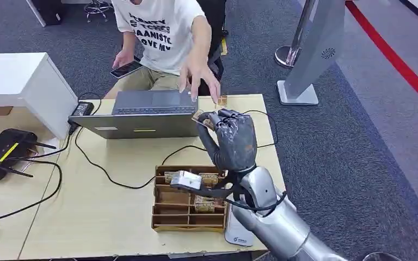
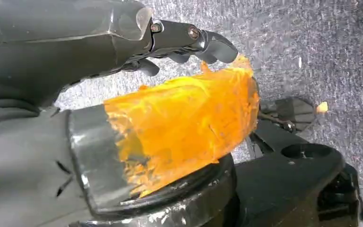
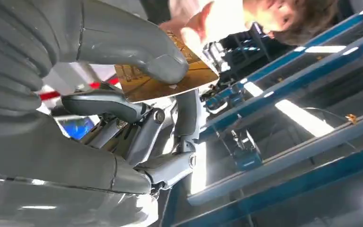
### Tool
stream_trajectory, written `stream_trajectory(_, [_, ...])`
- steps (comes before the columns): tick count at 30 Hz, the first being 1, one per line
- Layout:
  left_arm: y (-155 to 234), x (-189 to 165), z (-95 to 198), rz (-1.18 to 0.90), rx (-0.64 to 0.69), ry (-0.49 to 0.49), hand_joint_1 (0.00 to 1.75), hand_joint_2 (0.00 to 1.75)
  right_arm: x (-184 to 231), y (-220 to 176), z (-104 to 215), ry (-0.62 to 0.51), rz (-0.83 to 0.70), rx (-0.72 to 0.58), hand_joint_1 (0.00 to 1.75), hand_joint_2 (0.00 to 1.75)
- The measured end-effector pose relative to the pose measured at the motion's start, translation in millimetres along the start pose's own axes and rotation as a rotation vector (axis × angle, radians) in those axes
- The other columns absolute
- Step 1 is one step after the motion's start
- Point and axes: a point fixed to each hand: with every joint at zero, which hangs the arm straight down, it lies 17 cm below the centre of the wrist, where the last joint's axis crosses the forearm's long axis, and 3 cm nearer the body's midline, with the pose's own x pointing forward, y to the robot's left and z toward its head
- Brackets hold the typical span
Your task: Pass the card to the sensor for recognition and then transmit it.
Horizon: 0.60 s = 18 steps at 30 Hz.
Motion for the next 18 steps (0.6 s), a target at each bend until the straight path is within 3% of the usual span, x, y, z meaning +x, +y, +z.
stream_trajectory(15, [16,5,-3,-0.097,0.05,0.019,0.0,0.0,-13,24,-26,0.035,0.068,0.054,1.69,1.75])
stream_trajectory(16, [16,5,-3,-0.098,0.048,0.018,0.0,0.0,-14,25,-26,0.035,0.069,0.057,1.12,1.75])
stream_trajectory(17, [14,5,-2,-0.099,0.04,0.019,0.0,0.0,-14,27,-27,0.036,0.07,0.062,0.0,1.75])
stream_trajectory(18, [12,5,-2,-0.097,0.028,0.019,0.0,0.0,-14,29,-27,0.036,0.07,0.067,0.0,1.75])
